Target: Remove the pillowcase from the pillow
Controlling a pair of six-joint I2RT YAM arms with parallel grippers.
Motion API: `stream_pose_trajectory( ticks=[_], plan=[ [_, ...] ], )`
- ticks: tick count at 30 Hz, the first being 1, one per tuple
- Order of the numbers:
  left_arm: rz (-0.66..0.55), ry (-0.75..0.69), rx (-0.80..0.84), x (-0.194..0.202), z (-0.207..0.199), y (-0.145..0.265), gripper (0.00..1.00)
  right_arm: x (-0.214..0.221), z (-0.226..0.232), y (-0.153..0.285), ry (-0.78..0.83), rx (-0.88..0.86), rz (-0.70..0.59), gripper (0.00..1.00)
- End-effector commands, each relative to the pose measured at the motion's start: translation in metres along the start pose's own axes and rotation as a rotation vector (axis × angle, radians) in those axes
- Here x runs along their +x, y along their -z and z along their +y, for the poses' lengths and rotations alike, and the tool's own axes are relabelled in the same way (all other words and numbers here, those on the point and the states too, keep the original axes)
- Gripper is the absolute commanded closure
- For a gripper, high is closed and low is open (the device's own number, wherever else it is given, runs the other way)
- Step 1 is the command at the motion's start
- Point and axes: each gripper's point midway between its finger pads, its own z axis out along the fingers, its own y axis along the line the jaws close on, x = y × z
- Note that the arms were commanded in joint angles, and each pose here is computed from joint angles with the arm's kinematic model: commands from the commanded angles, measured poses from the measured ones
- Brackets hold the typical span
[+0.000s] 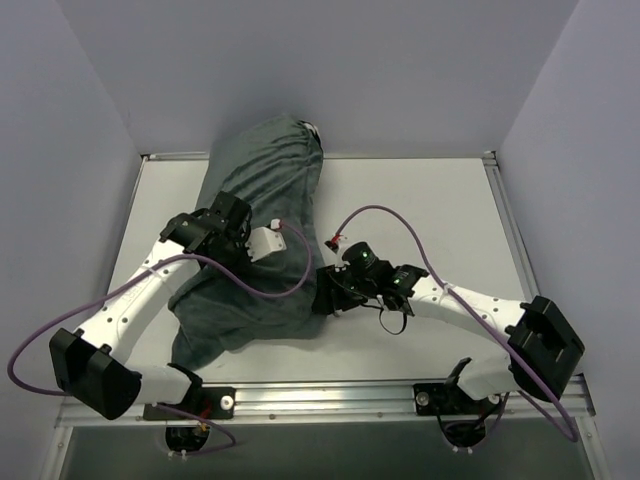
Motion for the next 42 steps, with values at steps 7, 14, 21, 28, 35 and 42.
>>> stream_pose_trajectory(
  ticks=[7, 14, 21, 28, 35, 42],
  plan=[
    [-0.187, 0.231, 0.041, -0.023, 0.026, 0.047, 0.88, -0.052, -0.052, -0.013, -0.155, 0.116, -0.146, 1.0],
    [-0.335, 0.324, 0.13, -0.065, 0.025, 0.055, 0.98, -0.163, -0.171, 0.048, -0.263, 0.362, -0.288, 1.0],
    [-0.528, 0.567, 0.099, -0.144, 0.075, 0.041, 0.98, -0.261, -0.227, 0.079, -0.189, 0.532, -0.332, 0.49],
    [-0.557, 0.688, 0.142, -0.174, 0.088, 0.01, 0.98, -0.264, -0.138, 0.127, -0.098, 0.522, -0.541, 0.27],
    [-0.58, 0.713, 0.122, -0.182, 0.102, 0.01, 0.98, -0.203, 0.009, 0.099, -0.012, 0.376, -0.611, 0.26],
    [-0.592, 0.728, 0.112, -0.181, 0.11, 0.011, 0.98, -0.141, 0.056, 0.019, 0.224, 0.344, -0.358, 0.25]
  ],
)
